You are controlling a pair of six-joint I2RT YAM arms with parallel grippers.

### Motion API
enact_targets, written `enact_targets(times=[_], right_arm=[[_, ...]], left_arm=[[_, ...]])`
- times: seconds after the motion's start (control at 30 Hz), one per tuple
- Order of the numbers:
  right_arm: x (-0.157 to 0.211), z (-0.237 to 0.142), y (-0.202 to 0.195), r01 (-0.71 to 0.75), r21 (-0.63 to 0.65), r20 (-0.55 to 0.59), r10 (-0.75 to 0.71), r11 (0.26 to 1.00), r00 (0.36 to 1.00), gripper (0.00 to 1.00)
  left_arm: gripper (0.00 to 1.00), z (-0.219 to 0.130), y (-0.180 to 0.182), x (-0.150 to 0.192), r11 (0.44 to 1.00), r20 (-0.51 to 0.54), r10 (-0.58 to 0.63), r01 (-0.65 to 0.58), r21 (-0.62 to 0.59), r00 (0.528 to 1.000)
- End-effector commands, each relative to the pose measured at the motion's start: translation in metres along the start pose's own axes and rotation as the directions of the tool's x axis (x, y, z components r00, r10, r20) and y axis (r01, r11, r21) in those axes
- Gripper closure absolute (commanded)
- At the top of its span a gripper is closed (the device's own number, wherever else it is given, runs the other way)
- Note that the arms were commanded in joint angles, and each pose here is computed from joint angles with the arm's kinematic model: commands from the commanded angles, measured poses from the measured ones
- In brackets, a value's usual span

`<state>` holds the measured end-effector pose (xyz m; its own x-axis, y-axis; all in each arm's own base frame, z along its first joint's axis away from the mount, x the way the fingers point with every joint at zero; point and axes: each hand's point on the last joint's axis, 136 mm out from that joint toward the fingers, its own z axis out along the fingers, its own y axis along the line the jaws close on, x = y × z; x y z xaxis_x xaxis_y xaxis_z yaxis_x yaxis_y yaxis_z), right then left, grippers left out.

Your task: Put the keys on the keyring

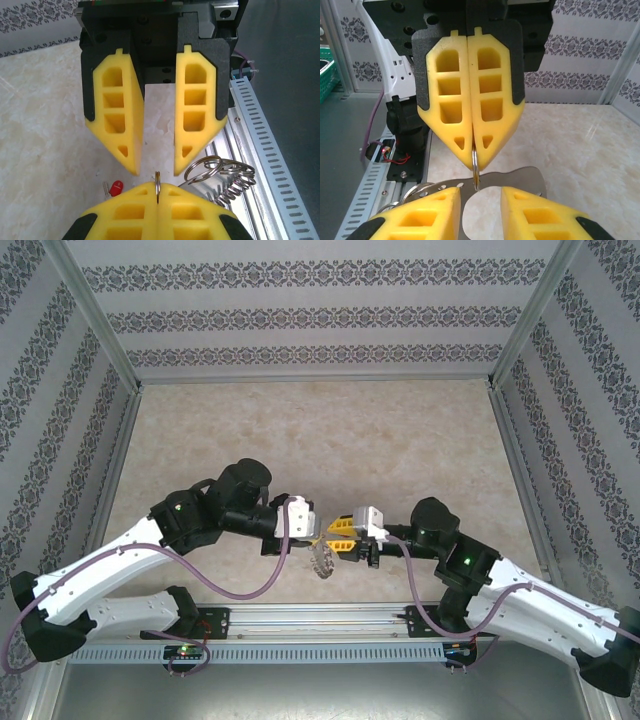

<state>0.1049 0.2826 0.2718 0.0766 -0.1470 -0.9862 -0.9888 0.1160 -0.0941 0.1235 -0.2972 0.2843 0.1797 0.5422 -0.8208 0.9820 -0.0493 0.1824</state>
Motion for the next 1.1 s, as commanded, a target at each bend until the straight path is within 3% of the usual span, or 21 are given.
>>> enact_targets(times=[0.0, 0.33, 0.43, 0.6, 0.8, 1.07], right_arm=[[-0.018, 0.001, 0.005, 0.048, -0.026, 0.036, -0.047, 0.999, 0.998, 0.74], [-0.014, 0.012, 0.001, 0.027, -0.026, 0.010, -0.027, 0.999, 1.000, 0.84], [-0.013, 0.014, -0.002, 0.028, -0.013, -0.001, -0.028, 1.000, 1.000, 0.99], [-0.012, 0.009, -0.003, 0.039, 0.010, 0.005, -0.039, 0.999, 0.999, 1.00], [-0.031, -0.010, 0.011, 0.091, -0.010, 0.119, -0.089, 0.996, 0.989, 1.00], [-0.053, -0.021, 0.029, 0.132, -0.077, 0.263, -0.108, 0.988, 0.959, 1.00]], left_arm=[[1.00, -0.004, -0.003, -0.009, 0.999, 0.002, 0.045, -0.045, 0.005, 0.999], [1.00, 0.001, -0.005, -0.008, 0.998, -0.006, 0.054, -0.054, 0.013, 0.999], [1.00, 0.001, -0.006, -0.008, 0.998, -0.002, 0.055, -0.055, 0.013, 0.999], [0.97, -0.001, -0.006, -0.009, 0.998, 0.036, 0.055, -0.054, -0.017, 0.998], [0.76, -0.017, -0.011, -0.021, 0.996, 0.176, 0.055, -0.042, -0.073, 0.983], [0.73, -0.028, -0.019, -0.043, 0.997, 0.382, 0.041, -0.012, -0.077, 0.923]])
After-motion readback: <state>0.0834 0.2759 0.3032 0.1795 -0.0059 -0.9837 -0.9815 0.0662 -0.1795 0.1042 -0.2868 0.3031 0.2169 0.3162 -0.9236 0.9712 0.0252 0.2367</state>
